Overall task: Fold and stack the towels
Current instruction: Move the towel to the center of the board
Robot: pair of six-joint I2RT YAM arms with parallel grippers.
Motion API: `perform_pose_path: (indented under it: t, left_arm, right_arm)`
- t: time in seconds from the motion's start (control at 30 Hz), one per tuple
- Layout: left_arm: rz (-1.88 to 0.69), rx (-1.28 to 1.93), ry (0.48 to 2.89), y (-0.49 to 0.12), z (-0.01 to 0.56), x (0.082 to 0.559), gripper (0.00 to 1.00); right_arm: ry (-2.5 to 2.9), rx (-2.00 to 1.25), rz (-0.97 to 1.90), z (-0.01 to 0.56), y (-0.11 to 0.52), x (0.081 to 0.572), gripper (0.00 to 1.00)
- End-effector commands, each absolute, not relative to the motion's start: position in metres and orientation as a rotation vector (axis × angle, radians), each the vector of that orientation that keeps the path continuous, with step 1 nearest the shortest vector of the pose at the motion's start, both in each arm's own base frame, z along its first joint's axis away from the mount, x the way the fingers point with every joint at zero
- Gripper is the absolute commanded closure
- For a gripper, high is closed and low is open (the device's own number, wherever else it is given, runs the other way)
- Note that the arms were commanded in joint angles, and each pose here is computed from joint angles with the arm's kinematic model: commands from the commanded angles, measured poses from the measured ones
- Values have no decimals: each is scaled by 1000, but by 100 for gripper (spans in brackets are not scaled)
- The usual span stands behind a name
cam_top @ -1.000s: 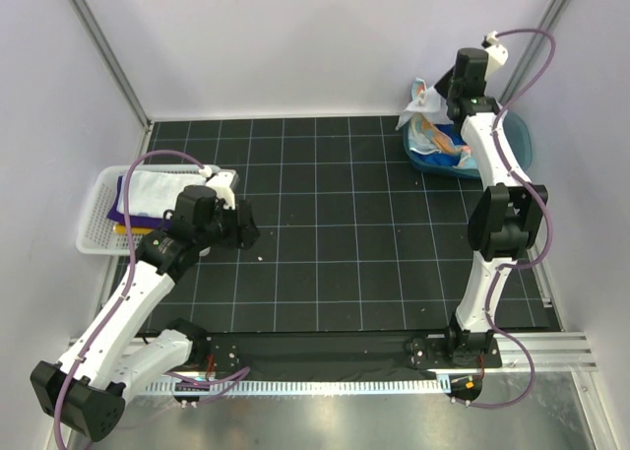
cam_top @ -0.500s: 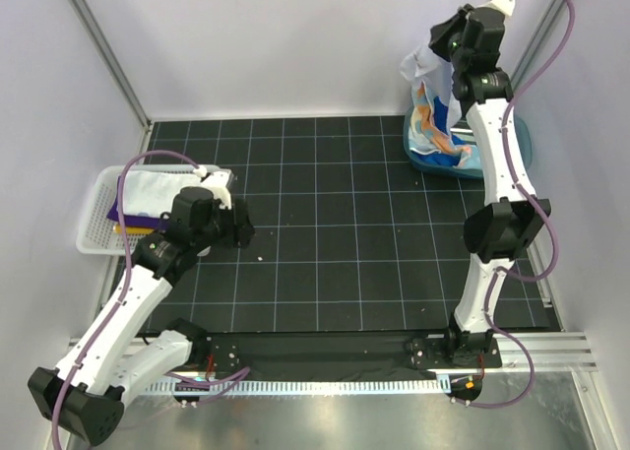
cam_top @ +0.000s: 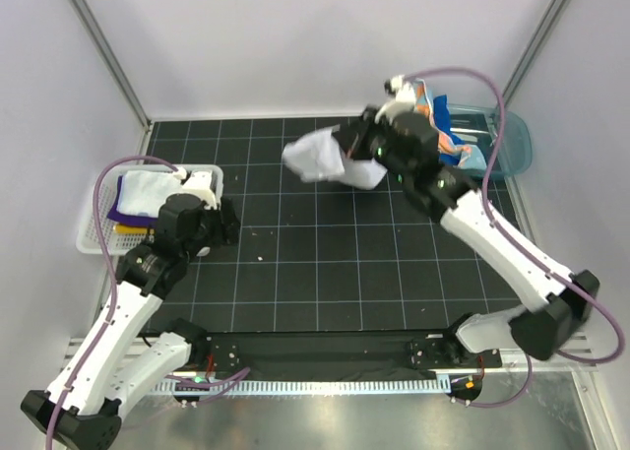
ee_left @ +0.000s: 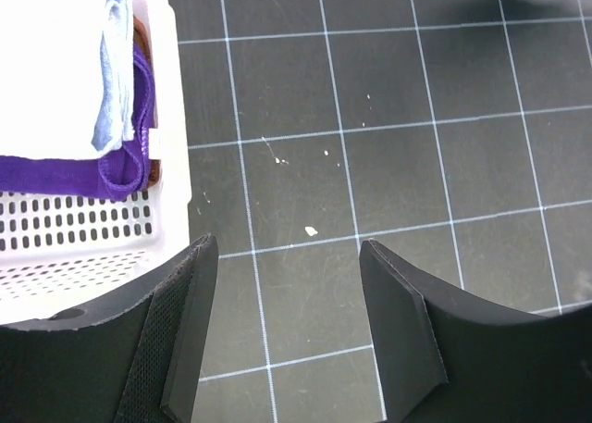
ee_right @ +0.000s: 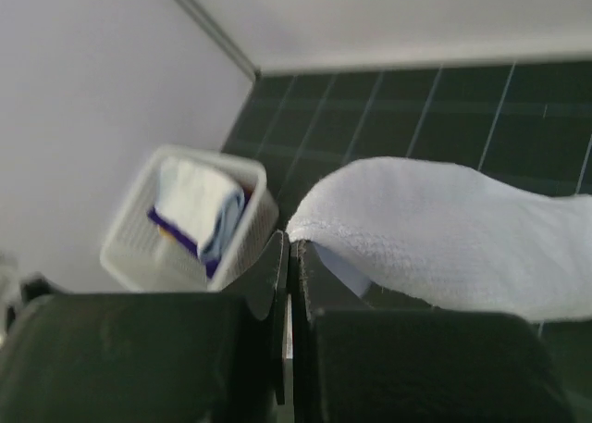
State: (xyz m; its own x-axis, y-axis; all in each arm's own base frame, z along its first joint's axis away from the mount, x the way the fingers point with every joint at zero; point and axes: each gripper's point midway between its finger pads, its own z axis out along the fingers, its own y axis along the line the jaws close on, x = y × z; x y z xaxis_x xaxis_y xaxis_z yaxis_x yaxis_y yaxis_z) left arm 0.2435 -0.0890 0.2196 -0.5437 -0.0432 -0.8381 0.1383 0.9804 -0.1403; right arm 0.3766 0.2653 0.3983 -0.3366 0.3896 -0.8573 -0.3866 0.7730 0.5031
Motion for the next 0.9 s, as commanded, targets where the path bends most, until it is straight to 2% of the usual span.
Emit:
perform_pose_path:
  t: [0.0, 0.03, 0.07, 0.17, 0.3, 0.33, 0.5, 0.57, 0.7, 0.87]
  left_arm:
    - [-235, 17, 2093, -87, 234, 249, 34]
    - [-242, 18, 2094, -88, 234, 249, 34]
    - [-257, 7, 2094, -90, 235, 249, 34]
    - [-313, -25, 2089, -97, 238, 251, 34]
    - [-430, -69, 2146, -118, 222, 256, 35]
    - [-451, -71, 2171, -123, 216, 257, 37]
    - [-522, -113, 2218, -146, 188, 270, 37]
    - [-540, -120, 2242, -158, 177, 277, 37]
    - [-517, -76, 2294, -180, 161, 285, 38]
    - [-531, -34, 2345, -198, 146, 282, 38]
  right_arm:
    - [1780, 70, 905, 337, 280, 335, 99]
    - [1789, 62, 937, 328, 283, 317, 99]
    - [1899, 47, 904, 273, 285, 301, 99]
    - [2051, -47, 891, 200, 301, 238, 99]
    - [2147, -114, 988, 144, 322, 159, 99]
    - [2154, -190, 1000, 135, 331, 125, 99]
    - [2236, -322, 931, 92, 329, 46, 99]
    - [2329, -340, 953, 73, 328, 30, 99]
    - [2377, -237, 928, 50, 307, 33, 98]
    - [2317, -258, 716, 64, 293, 56, 89]
